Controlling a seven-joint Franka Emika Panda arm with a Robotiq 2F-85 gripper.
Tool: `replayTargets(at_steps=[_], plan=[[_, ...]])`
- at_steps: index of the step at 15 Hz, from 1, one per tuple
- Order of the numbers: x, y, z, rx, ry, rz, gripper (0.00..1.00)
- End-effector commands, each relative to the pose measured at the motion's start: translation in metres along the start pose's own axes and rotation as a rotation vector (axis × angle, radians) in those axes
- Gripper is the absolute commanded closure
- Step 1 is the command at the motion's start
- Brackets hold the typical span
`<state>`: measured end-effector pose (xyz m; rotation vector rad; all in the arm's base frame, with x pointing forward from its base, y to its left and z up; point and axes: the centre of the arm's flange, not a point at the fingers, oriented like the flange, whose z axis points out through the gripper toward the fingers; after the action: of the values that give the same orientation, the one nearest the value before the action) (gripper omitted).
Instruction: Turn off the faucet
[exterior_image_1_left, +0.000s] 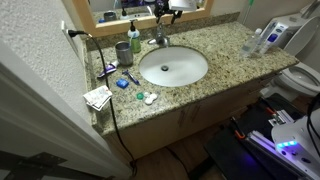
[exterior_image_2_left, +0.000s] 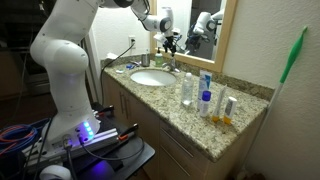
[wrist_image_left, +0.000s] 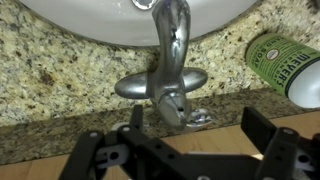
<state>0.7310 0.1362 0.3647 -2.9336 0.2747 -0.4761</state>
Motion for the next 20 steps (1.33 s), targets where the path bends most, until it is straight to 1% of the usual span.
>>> replayTargets(at_steps=[1,4,5,6,12,13,16,18,20], plan=[[0.023,-0.009,0.009,-0.001,0.000,-0.025,0.20],[0.027,-0.012,0.009,0.002,-0.002,-0.027,0.41],[0.028,-0.012,0.009,0.003,-0.009,-0.029,0.47],[0.027,-0.013,0.008,0.000,-0.016,-0.029,0.56],[0.025,-0.008,0.005,-0.014,-0.082,-0.024,0.96],[0.023,-0.008,0.005,-0.016,-0.098,-0.019,0.93],[0.014,-0.005,0.010,-0.043,-0.179,-0.013,0.93],[0.001,-0.006,0.022,-0.075,-0.254,-0.018,0.93],[-0.011,-0.008,0.039,-0.088,-0.306,-0.029,0.93]])
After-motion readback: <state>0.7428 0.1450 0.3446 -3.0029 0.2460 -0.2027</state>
